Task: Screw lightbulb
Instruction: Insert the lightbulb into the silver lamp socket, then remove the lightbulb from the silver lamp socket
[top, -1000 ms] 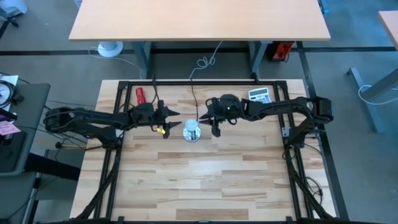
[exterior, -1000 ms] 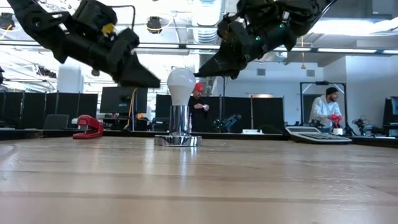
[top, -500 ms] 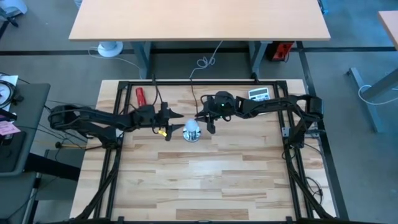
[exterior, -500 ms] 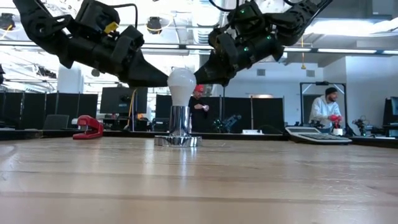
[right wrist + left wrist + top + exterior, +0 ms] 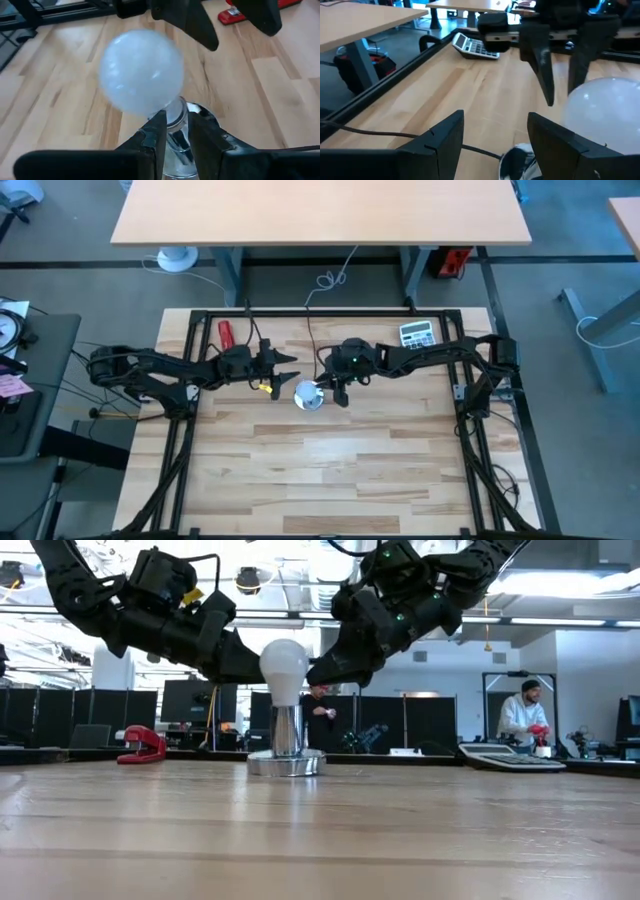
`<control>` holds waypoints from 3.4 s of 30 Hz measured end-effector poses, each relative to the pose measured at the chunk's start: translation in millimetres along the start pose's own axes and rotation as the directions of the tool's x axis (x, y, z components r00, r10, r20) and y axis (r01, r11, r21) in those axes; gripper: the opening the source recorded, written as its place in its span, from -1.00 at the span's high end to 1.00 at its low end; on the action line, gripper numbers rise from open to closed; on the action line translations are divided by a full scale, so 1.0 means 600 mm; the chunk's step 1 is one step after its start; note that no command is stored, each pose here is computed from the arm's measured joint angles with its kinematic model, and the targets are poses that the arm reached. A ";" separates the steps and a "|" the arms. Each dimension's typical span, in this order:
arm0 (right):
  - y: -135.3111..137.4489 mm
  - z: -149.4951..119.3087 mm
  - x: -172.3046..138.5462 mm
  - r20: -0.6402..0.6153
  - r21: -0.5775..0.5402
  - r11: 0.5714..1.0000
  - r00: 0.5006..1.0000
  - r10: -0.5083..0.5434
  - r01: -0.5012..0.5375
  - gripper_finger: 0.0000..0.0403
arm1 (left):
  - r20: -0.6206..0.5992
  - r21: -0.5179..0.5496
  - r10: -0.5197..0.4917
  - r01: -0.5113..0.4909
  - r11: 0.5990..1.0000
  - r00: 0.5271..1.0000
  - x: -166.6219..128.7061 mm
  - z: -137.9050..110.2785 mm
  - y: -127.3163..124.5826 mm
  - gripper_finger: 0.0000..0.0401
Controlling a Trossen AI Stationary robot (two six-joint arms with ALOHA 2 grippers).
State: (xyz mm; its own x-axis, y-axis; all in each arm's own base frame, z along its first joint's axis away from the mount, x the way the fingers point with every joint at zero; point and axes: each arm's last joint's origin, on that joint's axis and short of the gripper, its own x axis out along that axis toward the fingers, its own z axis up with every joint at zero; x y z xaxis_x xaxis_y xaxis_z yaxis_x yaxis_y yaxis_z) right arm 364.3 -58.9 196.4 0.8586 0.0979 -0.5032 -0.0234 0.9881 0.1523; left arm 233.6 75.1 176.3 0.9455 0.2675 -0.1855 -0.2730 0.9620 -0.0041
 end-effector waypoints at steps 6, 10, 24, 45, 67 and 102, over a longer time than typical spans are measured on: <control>0.001 -0.001 0.001 -0.002 0.000 0.997 0.997 -0.079 0.079 0.55 | -0.013 -0.002 -0.003 0.003 1.000 1.000 0.000 -0.002 0.002 -0.03; -0.013 -0.003 -0.002 -0.016 0.032 0.993 0.994 -0.112 0.113 0.55 | -0.071 -0.013 -0.003 0.003 1.000 0.997 -0.002 -0.010 0.002 -0.03; -0.020 -0.032 -0.005 -0.140 0.099 0.978 0.976 -0.167 0.182 0.55 | -0.186 -0.024 0.001 -0.005 1.000 0.983 -0.040 -0.042 0.001 -0.03; -0.005 -0.058 0.050 0.029 0.191 0.958 0.974 -0.224 0.214 0.55 | -0.065 -0.017 -0.078 0.077 0.997 0.995 -0.025 -0.112 -0.028 -0.03; 0.021 -0.105 0.101 0.012 0.268 0.922 0.955 -0.295 0.282 0.55 | -0.229 -0.053 -0.030 0.018 0.998 0.973 -0.008 -0.152 -0.027 0.41; 0.126 -0.100 0.094 0.037 0.271 0.918 0.950 -0.311 0.290 0.64 | -0.249 -0.100 -0.115 0.092 0.991 0.962 -0.015 -0.152 -0.073 1.00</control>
State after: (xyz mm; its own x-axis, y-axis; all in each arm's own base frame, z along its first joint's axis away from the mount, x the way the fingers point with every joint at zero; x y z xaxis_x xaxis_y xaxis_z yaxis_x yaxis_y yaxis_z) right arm 380.2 28.4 128.7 0.8414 -0.2188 -0.4941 0.3664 0.9031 0.2241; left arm 221.1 25.8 88.2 0.8965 0.1331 -0.4226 -0.2009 0.9723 -0.1198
